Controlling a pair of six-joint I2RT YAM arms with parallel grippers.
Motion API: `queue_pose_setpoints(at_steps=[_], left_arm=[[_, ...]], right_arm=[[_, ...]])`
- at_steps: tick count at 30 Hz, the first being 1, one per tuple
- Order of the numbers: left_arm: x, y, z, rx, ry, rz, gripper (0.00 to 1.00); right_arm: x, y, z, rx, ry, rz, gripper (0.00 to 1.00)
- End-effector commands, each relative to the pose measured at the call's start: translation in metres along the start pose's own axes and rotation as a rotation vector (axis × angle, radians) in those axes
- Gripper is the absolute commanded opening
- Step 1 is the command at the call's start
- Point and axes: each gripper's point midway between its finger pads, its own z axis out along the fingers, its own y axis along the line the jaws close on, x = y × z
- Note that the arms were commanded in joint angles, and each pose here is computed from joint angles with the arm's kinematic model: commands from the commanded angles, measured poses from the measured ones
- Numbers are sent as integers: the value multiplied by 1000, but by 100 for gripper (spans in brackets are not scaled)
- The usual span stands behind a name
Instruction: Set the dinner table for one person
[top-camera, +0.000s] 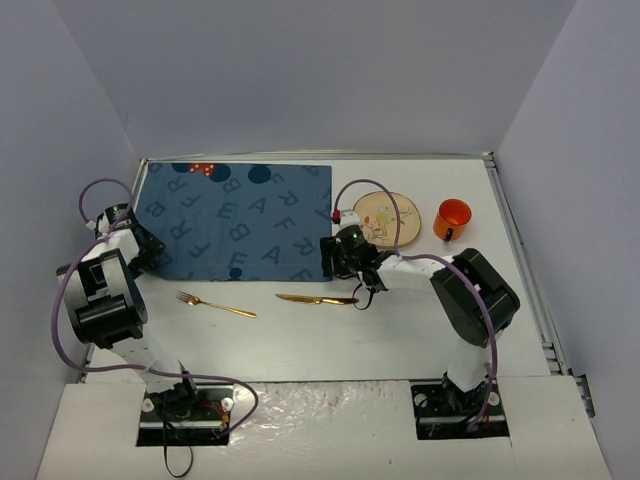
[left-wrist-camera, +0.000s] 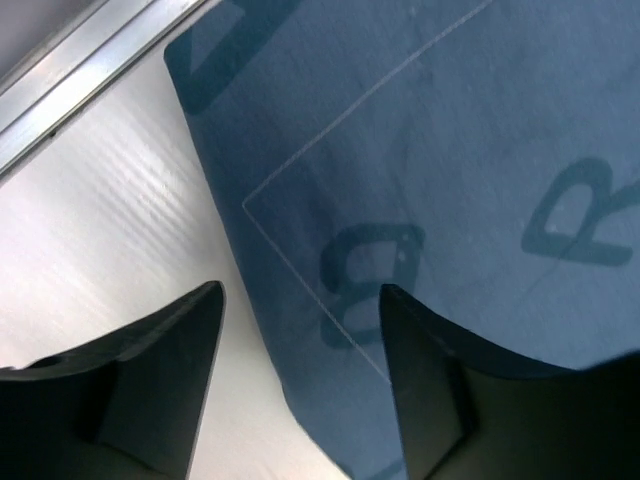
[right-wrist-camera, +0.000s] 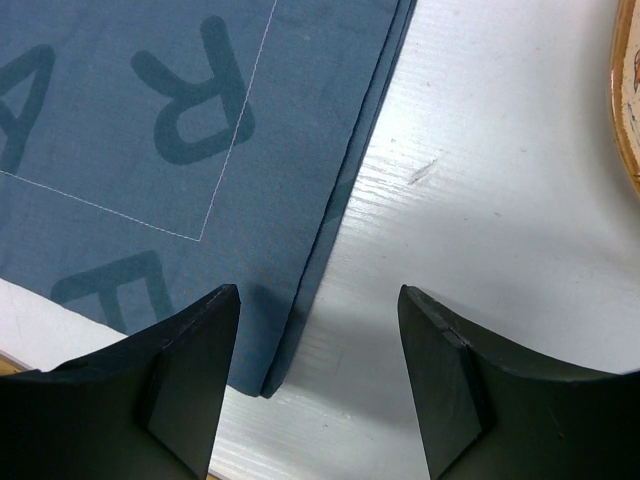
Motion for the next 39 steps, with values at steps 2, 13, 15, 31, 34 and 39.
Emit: queue_pose_setpoints(at_steps=[2,13,15,31,34,39], left_arm=[[-7,0,14,22,-30,-55,53],[-14,-9,14,1,12,-20,0],[-18,-7,0,-39,8,2,0],[-34,25,-70,-289,-92,148,55],[-34,4,-69,-137,-112,120,56],[-36,-44,-82,129,-91,151,57]], right_arm=[[-37,13,-12,-50,-113,9,61],[-42,14,-15,-60,-127,7,61],[-43,14,-16,-59,-130,7,61],[-41,14,-17,-65,-129,-1,62],[-42,15,-17,-72,-130,-1,62],[-48,23,-20,-99,-144,-22,62]])
